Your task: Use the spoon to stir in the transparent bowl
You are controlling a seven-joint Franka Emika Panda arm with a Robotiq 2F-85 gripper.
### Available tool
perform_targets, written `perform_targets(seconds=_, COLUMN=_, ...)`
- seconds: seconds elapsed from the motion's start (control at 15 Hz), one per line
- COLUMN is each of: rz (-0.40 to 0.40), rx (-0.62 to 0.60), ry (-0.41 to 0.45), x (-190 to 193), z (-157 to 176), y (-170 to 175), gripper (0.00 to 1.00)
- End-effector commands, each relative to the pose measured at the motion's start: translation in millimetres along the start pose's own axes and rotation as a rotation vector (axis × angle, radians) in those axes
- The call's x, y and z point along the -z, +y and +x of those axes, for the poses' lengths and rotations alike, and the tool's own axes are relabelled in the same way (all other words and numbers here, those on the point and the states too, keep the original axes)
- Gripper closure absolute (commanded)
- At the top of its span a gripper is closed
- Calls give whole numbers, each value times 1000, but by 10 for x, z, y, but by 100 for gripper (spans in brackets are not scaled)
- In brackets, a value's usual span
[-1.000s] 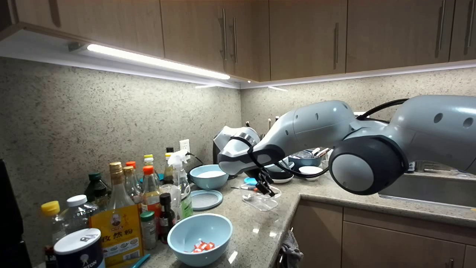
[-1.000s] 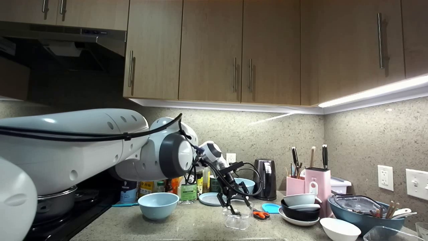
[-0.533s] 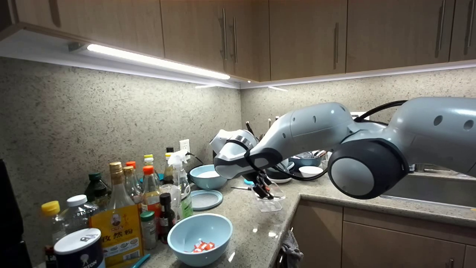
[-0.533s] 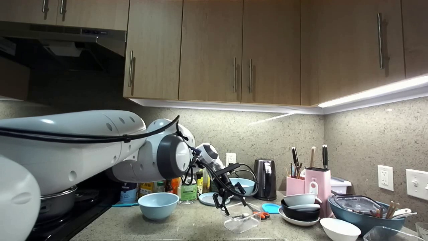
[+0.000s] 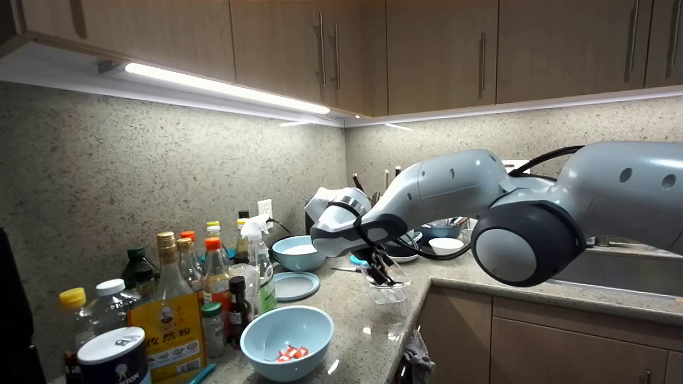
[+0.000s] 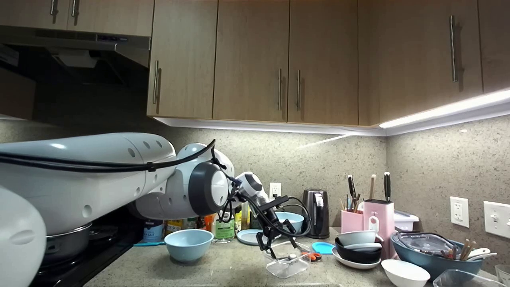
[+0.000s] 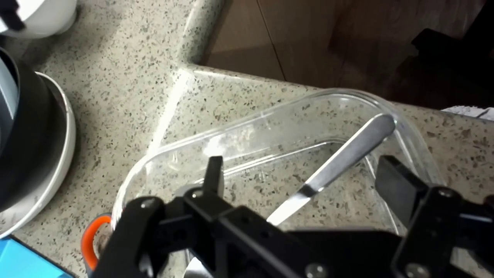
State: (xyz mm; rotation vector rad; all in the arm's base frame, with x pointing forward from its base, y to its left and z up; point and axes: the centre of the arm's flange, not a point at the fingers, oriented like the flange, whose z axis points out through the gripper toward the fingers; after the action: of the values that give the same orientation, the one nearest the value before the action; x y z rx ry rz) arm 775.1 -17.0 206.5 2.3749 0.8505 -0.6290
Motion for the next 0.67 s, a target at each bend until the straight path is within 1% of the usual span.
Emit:
perform_targets(seconds=0.0, rz=72, rx=-6, ry=-9, x=78, z=341, y=522, gripper=2)
perform_targets(seconds=0.07, rz=101, rx=-6, ry=-15, x=39, z=324, y=552, gripper=26)
perform_targets(seconds=0.13, rz=127, rx=-8, ry=-20, x=-7, z=302, y=575, gripper=26)
perform_targets(seconds=0.4, rz=200, rx=-19, ry=-23, x=-118, z=187, y=643, gripper=52)
perform_targets(seconds=0.6, rz=237, rx=-31, ry=-14, x=-124, z=121, y=697, gripper=71)
